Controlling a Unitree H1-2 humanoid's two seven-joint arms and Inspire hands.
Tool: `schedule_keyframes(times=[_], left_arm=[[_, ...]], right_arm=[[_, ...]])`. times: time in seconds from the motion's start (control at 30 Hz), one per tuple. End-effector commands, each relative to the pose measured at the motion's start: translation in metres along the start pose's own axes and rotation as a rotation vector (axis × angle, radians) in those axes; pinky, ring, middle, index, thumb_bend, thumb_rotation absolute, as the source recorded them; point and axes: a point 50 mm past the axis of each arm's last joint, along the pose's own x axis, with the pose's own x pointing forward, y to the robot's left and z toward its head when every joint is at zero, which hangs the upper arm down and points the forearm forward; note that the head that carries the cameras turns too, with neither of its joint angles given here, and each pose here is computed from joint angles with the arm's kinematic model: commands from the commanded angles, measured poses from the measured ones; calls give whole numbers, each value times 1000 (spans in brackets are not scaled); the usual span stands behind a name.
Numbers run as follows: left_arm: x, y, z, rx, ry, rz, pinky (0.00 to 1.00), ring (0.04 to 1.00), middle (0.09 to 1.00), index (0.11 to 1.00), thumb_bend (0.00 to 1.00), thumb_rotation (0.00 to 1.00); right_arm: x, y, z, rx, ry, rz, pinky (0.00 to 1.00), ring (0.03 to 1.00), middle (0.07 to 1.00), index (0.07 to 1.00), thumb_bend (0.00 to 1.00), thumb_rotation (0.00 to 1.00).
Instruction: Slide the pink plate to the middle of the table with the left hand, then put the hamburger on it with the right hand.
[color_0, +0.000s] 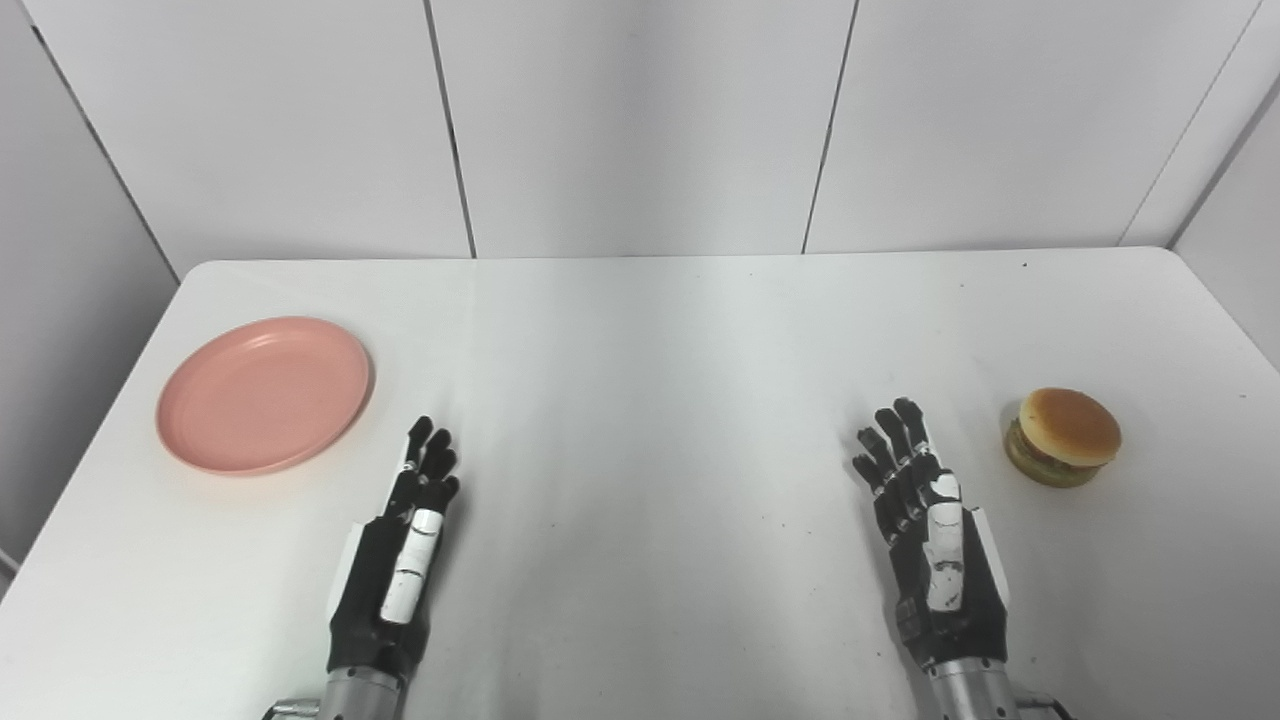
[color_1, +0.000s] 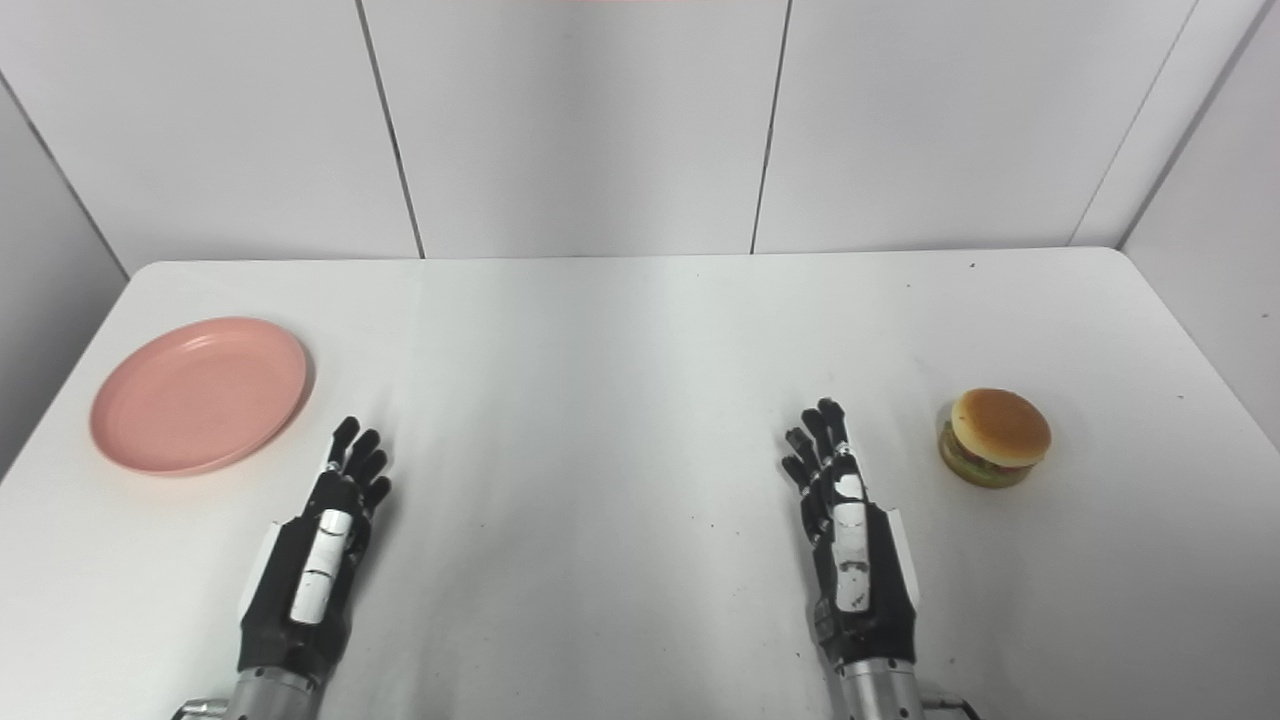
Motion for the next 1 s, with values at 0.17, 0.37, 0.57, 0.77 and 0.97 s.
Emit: schedule_keyframes(times=[0.17,0.37,0.57,0.77,0.97], left_arm=[[1,-23,-18,-7,-37,22,953,973,975,1000,684,803],[-1,-22,-19,22,-215,167,846,885,914,1000,702,749],[3,-18,12,-33,-336,200,854,888,903,979,756,788],[26,14,61,10,-470,275,839,868,890,951,782,789],[46,68,99,73,-521,336,823,872,880,929,810,754]], right_arm=[[-12,-28,-14,-8,70,-5,976,958,980,1000,741,1000],[-11,-29,-22,-7,102,-3,996,967,989,1000,798,1000],[-10,-29,-29,7,120,-7,1000,976,998,1000,833,1000],[-9,-25,-34,7,100,-3,1000,994,1000,1000,823,1000],[-9,-23,-33,13,98,-1,1000,991,1000,1000,819,1000]])
